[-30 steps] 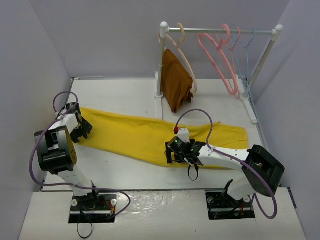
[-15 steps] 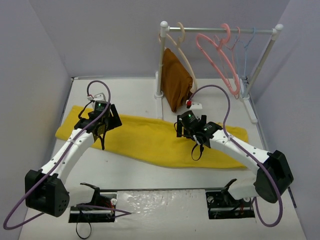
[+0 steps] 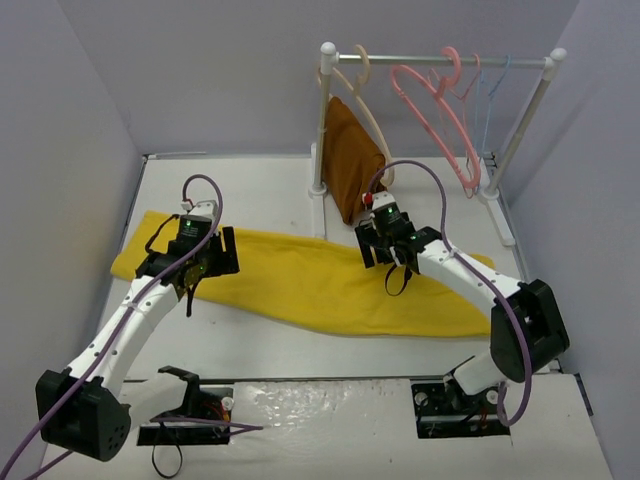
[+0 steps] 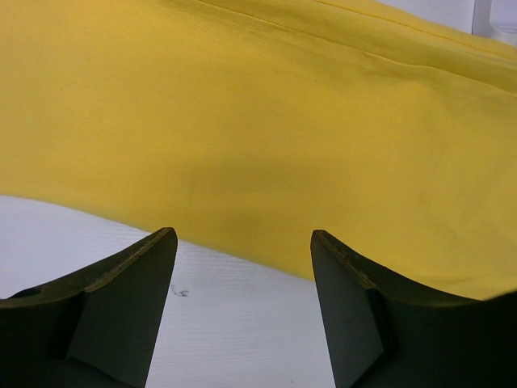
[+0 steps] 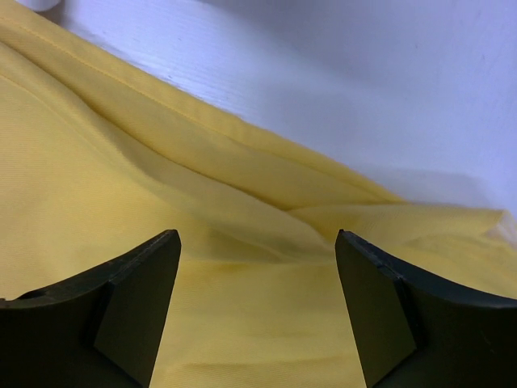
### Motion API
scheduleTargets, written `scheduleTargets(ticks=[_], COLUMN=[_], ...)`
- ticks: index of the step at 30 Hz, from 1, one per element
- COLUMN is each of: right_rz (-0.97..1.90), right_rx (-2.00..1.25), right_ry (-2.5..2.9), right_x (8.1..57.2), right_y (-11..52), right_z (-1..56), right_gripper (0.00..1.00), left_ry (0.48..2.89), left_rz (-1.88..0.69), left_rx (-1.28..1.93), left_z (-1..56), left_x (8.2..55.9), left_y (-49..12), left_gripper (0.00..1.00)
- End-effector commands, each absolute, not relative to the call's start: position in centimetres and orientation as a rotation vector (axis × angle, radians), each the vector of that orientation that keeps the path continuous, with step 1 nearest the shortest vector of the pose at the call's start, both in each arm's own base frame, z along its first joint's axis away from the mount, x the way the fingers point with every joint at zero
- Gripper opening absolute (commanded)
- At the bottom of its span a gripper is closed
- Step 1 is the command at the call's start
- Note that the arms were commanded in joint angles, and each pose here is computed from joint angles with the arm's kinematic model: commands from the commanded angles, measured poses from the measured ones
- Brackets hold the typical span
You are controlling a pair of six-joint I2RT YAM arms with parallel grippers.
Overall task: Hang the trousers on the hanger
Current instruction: Fold the trousers at the center of the board.
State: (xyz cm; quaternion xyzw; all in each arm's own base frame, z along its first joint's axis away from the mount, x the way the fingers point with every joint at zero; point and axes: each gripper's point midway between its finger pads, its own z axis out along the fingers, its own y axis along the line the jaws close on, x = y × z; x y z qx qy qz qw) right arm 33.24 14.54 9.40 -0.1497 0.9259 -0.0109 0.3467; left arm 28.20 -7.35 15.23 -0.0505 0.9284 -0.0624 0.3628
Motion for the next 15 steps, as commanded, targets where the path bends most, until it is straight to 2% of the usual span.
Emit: scheduleTargets(ticks=[1, 6, 15], right_rz=[0.153, 0.264, 0.258], right_rx=[-0.646, -0.854, -0.926], right_ry=[2.248, 2.295, 2.388], right_x=[36.3, 35.9, 35.2], right_y=[18.3, 20.0, 19.9], right_z=[12.8, 10.8, 7.0], right_gripper=[0.73, 0.65, 0.43], left_ry=[2.313, 2.309, 2.29], left_rz=[-0.164, -0.086, -0.058], left_rx=[-0.022, -0.043, -0.046], left_z=[17.0, 16.1, 16.5], left_x=[28.8, 28.6, 28.6], left_y=[-7.4, -6.2, -5.7], left_gripper=[0.64, 0.64, 0.64])
